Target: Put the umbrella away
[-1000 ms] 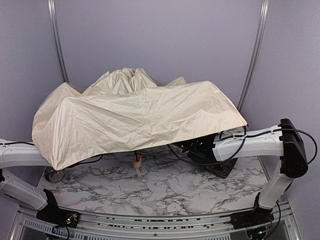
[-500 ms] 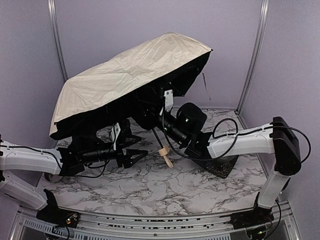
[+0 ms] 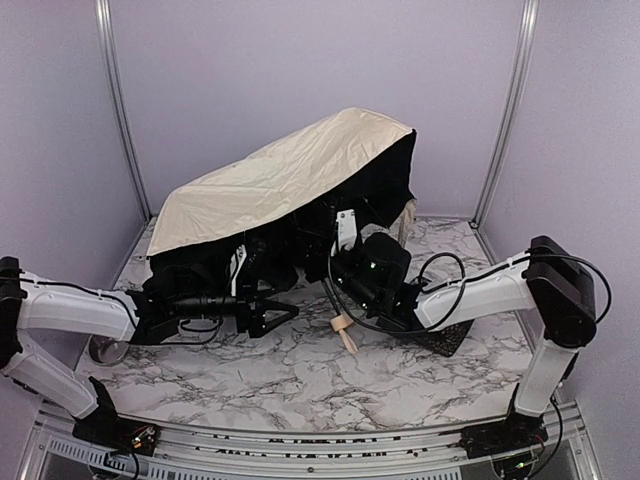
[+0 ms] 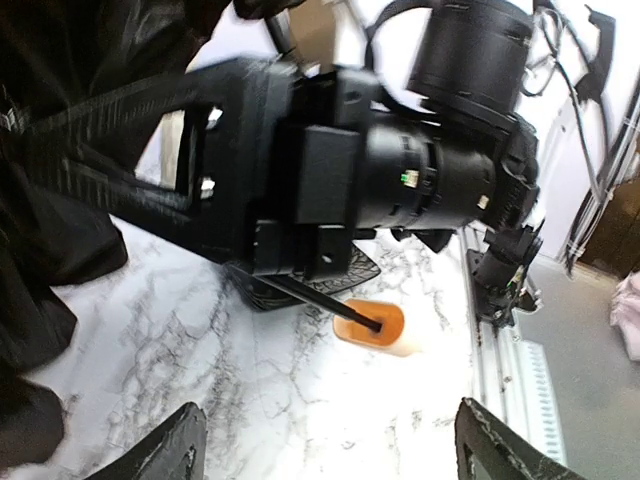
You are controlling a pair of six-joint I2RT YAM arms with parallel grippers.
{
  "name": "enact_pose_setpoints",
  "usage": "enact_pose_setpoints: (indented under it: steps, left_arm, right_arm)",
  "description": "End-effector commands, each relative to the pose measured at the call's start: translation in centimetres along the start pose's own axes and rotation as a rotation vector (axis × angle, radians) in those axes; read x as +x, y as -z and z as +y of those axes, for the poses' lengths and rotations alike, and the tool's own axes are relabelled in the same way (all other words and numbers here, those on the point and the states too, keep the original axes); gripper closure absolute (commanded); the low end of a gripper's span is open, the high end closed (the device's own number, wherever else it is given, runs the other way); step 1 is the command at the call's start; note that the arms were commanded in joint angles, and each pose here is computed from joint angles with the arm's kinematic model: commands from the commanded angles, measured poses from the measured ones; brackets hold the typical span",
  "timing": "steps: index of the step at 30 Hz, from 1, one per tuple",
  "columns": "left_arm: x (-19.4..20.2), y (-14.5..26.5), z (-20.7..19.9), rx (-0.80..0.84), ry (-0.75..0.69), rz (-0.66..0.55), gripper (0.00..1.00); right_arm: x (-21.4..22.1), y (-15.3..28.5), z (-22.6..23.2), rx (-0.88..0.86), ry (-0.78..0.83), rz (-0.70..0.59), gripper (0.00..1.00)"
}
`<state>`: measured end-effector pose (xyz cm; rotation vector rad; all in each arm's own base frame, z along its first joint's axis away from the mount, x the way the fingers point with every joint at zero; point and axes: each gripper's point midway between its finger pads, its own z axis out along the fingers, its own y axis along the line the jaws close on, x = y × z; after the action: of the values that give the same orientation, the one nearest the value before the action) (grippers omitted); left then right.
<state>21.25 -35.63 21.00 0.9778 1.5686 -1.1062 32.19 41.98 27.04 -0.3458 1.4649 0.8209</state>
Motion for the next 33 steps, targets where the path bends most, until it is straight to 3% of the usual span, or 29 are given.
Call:
enact_pose_setpoints:
  steps: [1, 8, 12, 21, 28, 33]
  left_arm:
    - [-2.2, -0.8, 1.7, 0.053, 0.231, -0.067, 0.14]
    - [-0.1, -3.1, 3.8, 0.074, 0.428, -0.057, 0.18]
    - [3.6, -2.0, 6.4, -0.02, 0.567, -0.023, 0.24]
    - [9.2, -0.3, 8.7, -0.232, 0.61, 0.098, 0.26]
    - [10.2, -1.8, 7.8, -0.212, 0.643, 0.143, 0.26]
    - [10.1, -2.3, 7.3, -0.221, 0.637, 0.138, 0.27]
  right_arm:
    - [-4.0, -1.2, -0.1, 0.045, 0.018, -0.155, 1.0]
    - [1.0, -2.3, -3.1, 0.188, -0.065, -0.063, 1.0]
    - [5.3, -2.6, -5.1, 0.26, -0.057, -0.02, 1.0]
    - [10.9, -2.9, -6.2, 0.303, -0.18, 0.096, 1.0]
    - [10.4, -2.4, -6.4, 0.337, -0.142, 0.167, 0.69]
    - [11.1, -1.6, -7.3, 0.411, -0.046, 0.362, 0.45]
